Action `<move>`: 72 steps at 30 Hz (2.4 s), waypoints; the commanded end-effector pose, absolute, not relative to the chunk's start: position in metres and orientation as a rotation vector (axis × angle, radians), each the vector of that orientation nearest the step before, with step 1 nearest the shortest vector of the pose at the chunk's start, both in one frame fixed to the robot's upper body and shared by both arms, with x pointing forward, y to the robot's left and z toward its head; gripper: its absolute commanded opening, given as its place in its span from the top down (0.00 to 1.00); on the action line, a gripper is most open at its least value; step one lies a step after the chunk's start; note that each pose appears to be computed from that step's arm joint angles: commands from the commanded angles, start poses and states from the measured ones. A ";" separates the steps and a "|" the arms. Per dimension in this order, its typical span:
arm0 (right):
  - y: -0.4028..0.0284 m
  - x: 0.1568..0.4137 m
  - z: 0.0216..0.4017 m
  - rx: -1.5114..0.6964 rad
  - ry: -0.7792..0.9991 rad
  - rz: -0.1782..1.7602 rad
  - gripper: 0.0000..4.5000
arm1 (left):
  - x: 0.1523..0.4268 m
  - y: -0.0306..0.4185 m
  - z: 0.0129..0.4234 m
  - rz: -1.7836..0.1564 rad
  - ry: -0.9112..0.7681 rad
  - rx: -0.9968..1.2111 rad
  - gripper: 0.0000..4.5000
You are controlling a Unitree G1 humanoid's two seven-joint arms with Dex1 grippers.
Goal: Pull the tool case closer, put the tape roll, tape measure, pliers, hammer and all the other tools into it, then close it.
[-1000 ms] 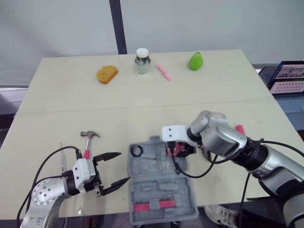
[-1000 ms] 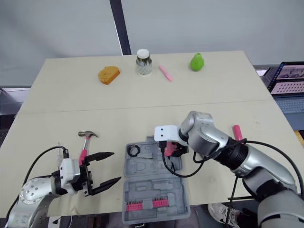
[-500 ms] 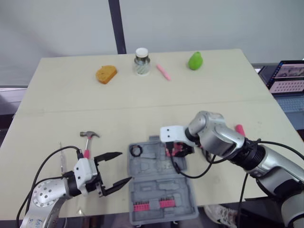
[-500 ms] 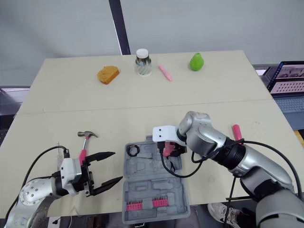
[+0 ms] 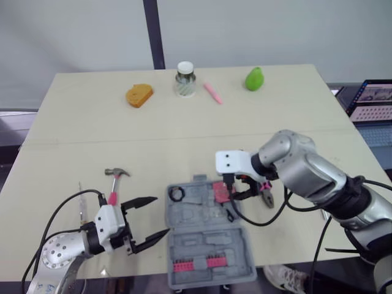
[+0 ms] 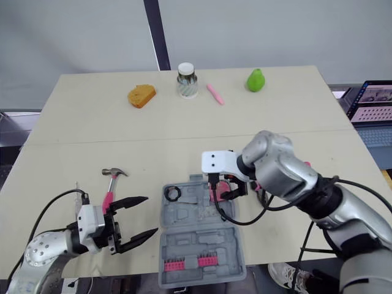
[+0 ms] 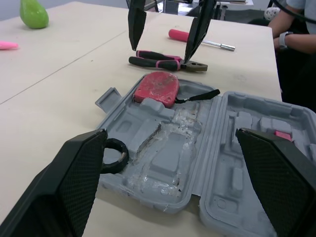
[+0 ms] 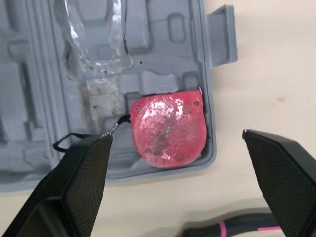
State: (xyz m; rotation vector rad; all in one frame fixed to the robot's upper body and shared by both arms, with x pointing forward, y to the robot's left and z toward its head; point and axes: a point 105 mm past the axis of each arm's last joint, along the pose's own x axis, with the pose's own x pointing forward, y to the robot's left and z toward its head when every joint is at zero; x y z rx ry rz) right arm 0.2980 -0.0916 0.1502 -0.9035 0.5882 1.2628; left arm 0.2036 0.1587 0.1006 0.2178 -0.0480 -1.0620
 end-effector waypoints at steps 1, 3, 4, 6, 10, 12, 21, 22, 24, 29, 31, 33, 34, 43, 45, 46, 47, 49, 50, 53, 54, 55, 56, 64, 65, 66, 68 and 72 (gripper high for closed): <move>-0.101 0.298 0.165 -0.791 0.461 1.276 0.12 | 0.202 0.159 0.110 -1.070 -0.100 0.212 0.00; -0.104 0.298 0.164 -0.763 0.443 1.276 0.28 | 0.202 0.160 0.109 -1.073 -0.099 0.214 0.00; -0.102 0.297 0.164 -0.728 0.405 1.289 0.42 | 0.203 0.162 0.108 -1.075 -0.097 0.216 0.00; -0.106 0.293 0.158 -0.673 0.380 1.311 0.59 | 0.203 0.165 0.105 -1.080 -0.092 0.220 0.00; -0.113 0.290 0.147 -0.623 0.362 1.335 0.59 | 0.203 0.168 0.102 -1.088 -0.092 0.225 0.00; -0.115 0.292 0.142 -0.603 0.344 1.336 0.59 | 0.203 0.169 0.100 -1.094 -0.093 0.229 0.00; -0.121 0.309 0.112 -0.538 0.247 1.309 0.59 | 0.206 0.172 0.100 -1.120 -0.109 0.228 0.00; -0.120 0.311 0.111 -0.531 0.235 1.309 0.59 | 0.206 0.173 0.101 -1.121 -0.110 0.226 0.00; -0.118 0.313 0.109 -0.519 0.223 1.307 0.59 | 0.207 0.172 0.102 -1.124 -0.112 0.227 0.00; -0.116 0.317 0.101 -0.507 0.222 1.315 0.59 | 0.209 0.171 0.106 -1.127 -0.115 0.238 0.00; -0.115 0.317 0.097 -0.494 0.226 1.317 0.59 | 0.209 0.170 0.108 -1.127 -0.116 0.240 0.00; -0.114 0.318 0.094 -0.484 0.229 1.317 0.59 | 0.209 0.169 0.109 -1.127 -0.116 0.241 0.00; -0.114 0.319 0.092 -0.475 0.229 1.317 0.59 | 0.208 0.169 0.110 -1.127 -0.115 0.242 0.00; -0.116 0.320 0.079 -0.389 0.250 1.311 0.59 | 0.209 0.169 0.112 -1.131 -0.108 0.249 0.00; -0.118 0.320 0.075 -0.379 0.263 1.309 0.59 | 0.209 0.170 0.112 -1.132 -0.106 0.250 0.00; -0.120 0.319 0.072 -0.370 0.273 1.309 0.59 | 0.208 0.170 0.112 -1.133 -0.105 0.251 0.00; -0.122 0.318 0.068 -0.364 0.280 1.309 0.59 | 0.208 0.170 0.112 -1.134 -0.104 0.253 0.00; -0.124 0.316 0.064 -0.360 0.285 1.308 0.59 | 0.208 0.170 0.112 -1.135 -0.103 0.256 0.00; -0.125 0.316 0.062 -0.358 0.283 1.306 0.59 | 0.208 0.170 0.112 -1.135 -0.104 0.257 0.00; -0.125 0.314 0.057 -0.360 0.281 1.303 0.59 | 0.208 0.170 0.112 -1.136 -0.104 0.259 0.00; -0.125 0.313 0.055 -0.363 0.281 1.301 0.59 | 0.208 0.170 0.112 -1.136 -0.103 0.260 0.00; -0.125 0.313 0.054 -0.364 0.282 1.299 0.59 | 0.208 0.170 0.112 -1.137 -0.103 0.262 0.00; -0.125 0.313 0.052 -0.365 0.282 1.298 0.59 | 0.208 0.170 0.113 -1.138 -0.103 0.263 0.00; -0.128 0.315 0.040 -0.380 0.302 1.269 0.59 | 0.211 0.165 0.121 -1.147 -0.108 0.278 0.00; -0.128 0.315 0.040 -0.381 0.302 1.268 0.59 | 0.212 0.165 0.122 -1.147 -0.108 0.279 0.00; -0.128 0.316 0.039 -0.382 0.298 1.265 0.59 | 0.212 0.164 0.123 -1.147 -0.108 0.279 0.00; -0.128 0.316 0.039 -0.382 0.292 1.262 0.59 | 0.212 0.163 0.125 -1.148 -0.108 0.280 0.00; -0.128 0.317 0.041 -0.387 0.281 1.261 0.59 | 0.213 0.158 0.128 -1.151 -0.110 0.278 0.00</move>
